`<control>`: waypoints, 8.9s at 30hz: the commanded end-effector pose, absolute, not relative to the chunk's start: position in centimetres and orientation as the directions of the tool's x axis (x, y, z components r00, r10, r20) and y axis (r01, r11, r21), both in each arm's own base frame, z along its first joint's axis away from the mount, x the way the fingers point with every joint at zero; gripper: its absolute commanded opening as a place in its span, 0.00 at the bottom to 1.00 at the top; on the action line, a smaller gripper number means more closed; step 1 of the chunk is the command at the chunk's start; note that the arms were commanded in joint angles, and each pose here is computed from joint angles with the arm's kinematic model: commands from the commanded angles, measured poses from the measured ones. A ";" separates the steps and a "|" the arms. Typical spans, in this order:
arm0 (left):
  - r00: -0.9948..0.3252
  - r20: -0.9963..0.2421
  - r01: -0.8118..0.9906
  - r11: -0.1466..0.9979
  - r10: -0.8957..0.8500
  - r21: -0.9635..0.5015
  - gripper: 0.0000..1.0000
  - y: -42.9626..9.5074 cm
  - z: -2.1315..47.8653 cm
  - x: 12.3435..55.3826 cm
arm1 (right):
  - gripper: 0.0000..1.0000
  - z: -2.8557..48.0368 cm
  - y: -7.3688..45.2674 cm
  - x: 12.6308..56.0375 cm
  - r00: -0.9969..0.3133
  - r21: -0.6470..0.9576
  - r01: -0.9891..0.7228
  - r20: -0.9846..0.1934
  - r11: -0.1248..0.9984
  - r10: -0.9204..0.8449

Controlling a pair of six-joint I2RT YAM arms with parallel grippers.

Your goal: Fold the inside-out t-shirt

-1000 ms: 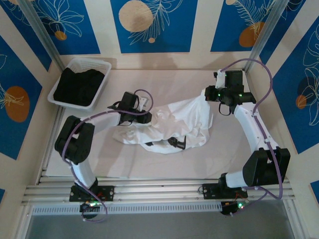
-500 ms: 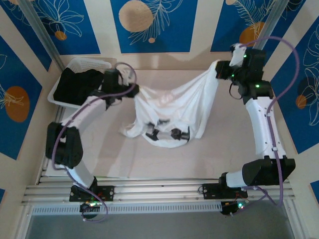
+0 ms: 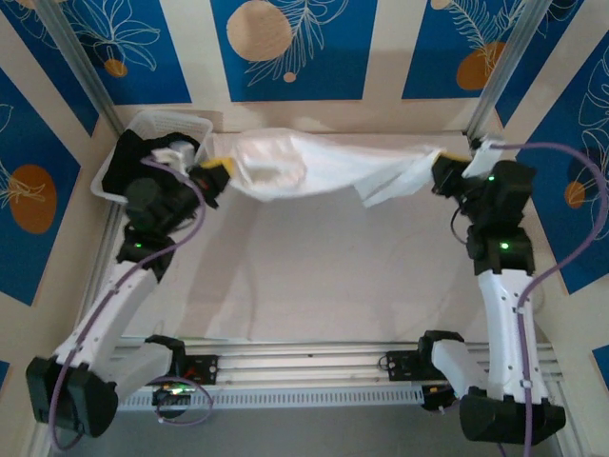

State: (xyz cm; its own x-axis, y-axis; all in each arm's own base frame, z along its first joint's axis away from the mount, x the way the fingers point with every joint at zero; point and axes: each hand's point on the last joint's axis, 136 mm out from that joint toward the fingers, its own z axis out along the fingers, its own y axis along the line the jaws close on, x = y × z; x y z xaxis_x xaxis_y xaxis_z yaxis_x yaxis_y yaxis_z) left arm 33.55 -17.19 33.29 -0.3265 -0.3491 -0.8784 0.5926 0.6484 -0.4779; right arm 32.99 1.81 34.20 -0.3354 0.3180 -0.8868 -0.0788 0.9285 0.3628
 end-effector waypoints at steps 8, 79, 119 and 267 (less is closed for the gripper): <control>-0.637 -0.749 0.567 0.547 -0.184 -0.617 0.00 -23.3 21.3 28.7 | 0.46 17.5 10.6 32.2 -0.675 0.300 -0.158 -0.728 0.941 0.119; -0.595 -0.774 0.599 0.762 0.217 -0.247 0.44 -28.9 12.5 28.6 | 0.00 16.6 29.9 25.9 -0.851 0.820 -0.516 -0.460 0.246 -0.253; -0.711 -0.704 0.662 0.327 -0.012 -0.674 0.00 -29.5 21.4 22.9 | 0.50 13.9 23.9 24.4 -0.670 0.221 -0.650 -0.617 0.727 -0.412; -0.519 -0.852 0.805 0.296 -0.069 -0.514 0.00 -27.8 23.2 22.9 | 0.09 22.9 29.1 22.9 -0.626 0.553 -0.734 -0.776 0.395 -0.077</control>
